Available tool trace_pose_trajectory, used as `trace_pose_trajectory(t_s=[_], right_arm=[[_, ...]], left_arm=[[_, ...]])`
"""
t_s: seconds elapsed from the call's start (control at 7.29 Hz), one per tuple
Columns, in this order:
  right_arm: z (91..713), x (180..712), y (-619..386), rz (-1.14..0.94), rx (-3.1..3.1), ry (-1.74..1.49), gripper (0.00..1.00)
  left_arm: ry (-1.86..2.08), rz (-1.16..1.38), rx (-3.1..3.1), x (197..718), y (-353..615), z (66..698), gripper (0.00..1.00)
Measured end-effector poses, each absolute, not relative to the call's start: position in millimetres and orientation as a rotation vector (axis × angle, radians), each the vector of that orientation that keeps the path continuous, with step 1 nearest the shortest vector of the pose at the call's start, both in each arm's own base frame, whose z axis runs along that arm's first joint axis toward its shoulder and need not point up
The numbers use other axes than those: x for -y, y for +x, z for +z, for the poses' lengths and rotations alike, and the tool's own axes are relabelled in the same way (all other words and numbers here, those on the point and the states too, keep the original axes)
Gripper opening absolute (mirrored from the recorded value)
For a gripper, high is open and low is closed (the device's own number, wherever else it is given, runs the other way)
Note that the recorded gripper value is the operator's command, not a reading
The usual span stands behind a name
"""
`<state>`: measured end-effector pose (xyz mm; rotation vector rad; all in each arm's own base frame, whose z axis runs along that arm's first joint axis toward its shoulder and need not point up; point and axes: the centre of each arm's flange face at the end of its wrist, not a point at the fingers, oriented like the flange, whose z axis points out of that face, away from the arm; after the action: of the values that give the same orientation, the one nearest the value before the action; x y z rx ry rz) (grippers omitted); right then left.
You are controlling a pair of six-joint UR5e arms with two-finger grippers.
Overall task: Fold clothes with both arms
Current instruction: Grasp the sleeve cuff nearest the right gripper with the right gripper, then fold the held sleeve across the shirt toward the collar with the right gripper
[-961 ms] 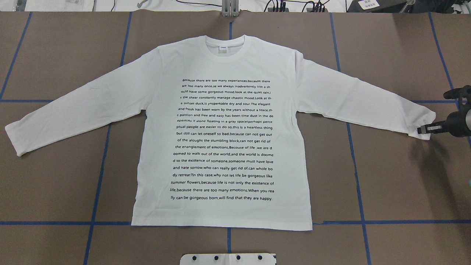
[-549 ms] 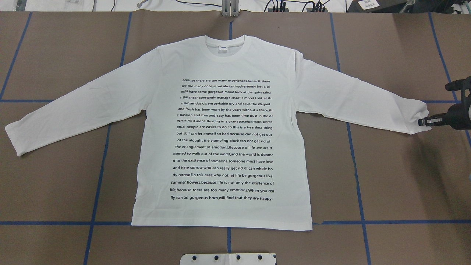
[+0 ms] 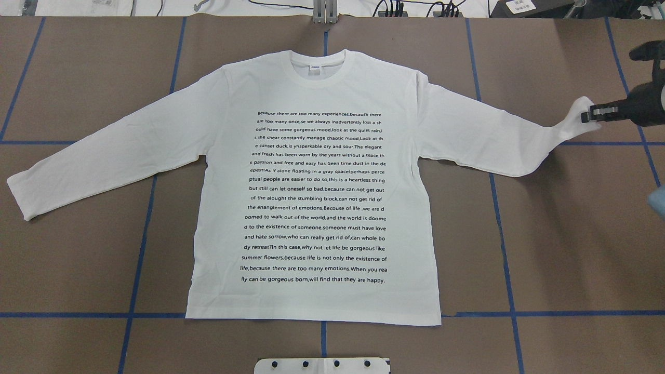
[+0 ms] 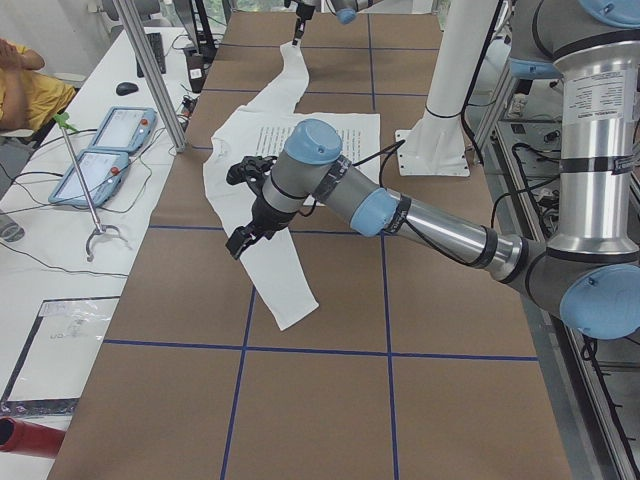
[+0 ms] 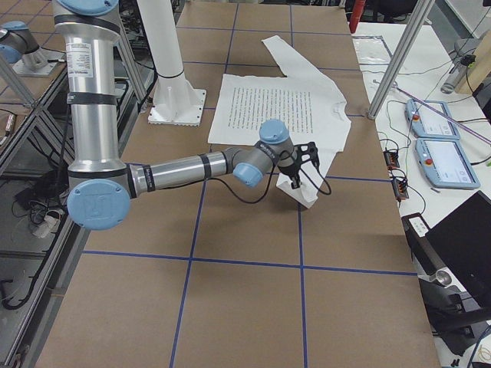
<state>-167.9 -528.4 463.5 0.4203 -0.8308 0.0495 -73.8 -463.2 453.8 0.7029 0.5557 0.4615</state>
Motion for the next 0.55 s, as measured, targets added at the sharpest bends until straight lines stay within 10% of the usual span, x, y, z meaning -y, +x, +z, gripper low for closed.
trace_pose_trajectory(t_s=[0.55], right_arm=[[225.8, 577.8, -349.2, 0.078, 0.673, 0.438, 0.0]], left_arm=[[0.691, 0.454, -0.558, 464.5, -74.2, 459.0, 1.0]])
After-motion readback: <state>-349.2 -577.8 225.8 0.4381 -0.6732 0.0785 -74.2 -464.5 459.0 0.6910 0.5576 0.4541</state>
